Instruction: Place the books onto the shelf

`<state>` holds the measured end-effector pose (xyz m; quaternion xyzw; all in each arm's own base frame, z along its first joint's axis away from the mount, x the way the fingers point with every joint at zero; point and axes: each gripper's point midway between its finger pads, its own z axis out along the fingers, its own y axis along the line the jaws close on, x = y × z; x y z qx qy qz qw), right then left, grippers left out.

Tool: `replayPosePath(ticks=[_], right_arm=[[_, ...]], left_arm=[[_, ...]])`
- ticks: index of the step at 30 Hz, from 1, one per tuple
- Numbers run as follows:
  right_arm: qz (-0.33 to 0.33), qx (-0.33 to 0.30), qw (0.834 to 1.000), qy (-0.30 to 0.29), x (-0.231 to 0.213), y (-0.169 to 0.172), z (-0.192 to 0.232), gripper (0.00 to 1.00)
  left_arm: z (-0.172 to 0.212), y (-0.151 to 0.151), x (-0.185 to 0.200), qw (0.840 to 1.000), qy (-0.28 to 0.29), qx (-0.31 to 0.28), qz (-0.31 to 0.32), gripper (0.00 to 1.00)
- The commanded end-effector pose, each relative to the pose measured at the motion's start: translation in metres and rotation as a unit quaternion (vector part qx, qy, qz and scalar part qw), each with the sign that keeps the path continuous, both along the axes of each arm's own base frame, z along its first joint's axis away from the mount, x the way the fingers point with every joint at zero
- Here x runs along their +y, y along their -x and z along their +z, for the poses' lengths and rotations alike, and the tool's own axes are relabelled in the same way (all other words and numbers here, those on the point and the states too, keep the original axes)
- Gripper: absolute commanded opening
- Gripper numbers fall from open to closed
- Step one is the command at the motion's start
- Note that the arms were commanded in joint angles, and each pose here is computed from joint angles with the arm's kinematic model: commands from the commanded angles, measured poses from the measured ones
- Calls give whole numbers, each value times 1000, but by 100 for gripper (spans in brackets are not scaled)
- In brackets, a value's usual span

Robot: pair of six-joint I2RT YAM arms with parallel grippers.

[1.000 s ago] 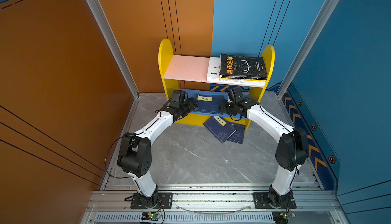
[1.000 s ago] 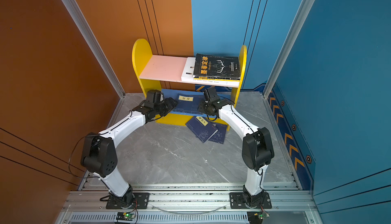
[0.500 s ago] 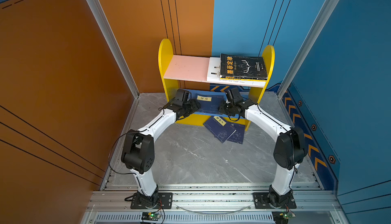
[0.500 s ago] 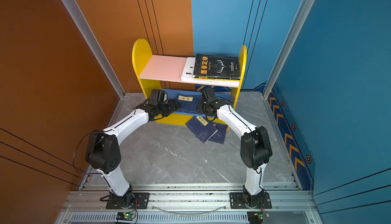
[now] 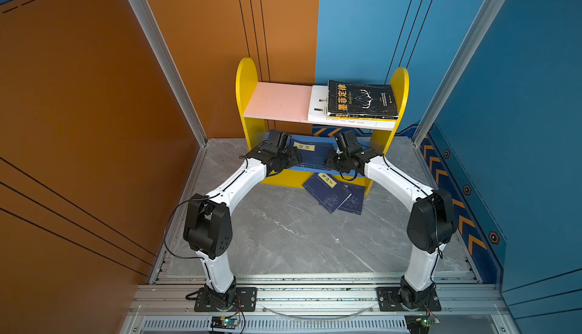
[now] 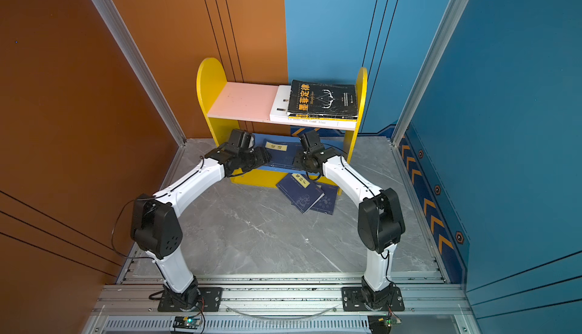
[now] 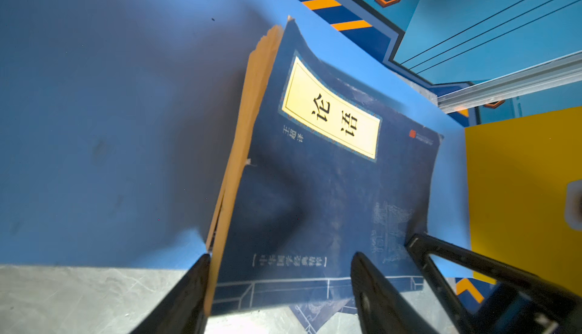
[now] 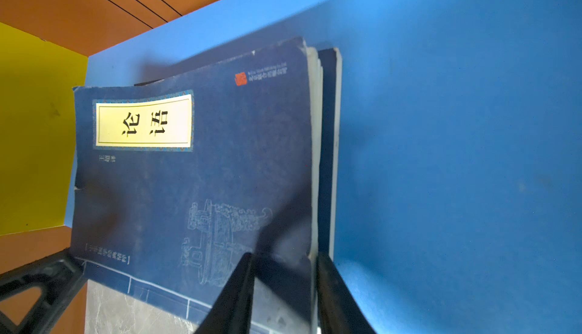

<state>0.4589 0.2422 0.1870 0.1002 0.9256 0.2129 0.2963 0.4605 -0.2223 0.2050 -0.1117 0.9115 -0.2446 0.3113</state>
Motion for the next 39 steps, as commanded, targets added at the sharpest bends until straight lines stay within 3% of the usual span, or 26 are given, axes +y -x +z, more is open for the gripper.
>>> replayPosePath(ticks=[1,24,39], right_arm=[[1,-6,1000,6,3,-4,5,35],[-10,-9,1000,13,-3,-5,6,35],[-19,3,1000,21,-10,-4,-6,35]], left_arm=[[-7,1,-2,999,-30,8,-14,70],[0,-11,-21,998,-28,-10,-54,70],[-3,-10,-16,998,-42,-6,-41,72]])
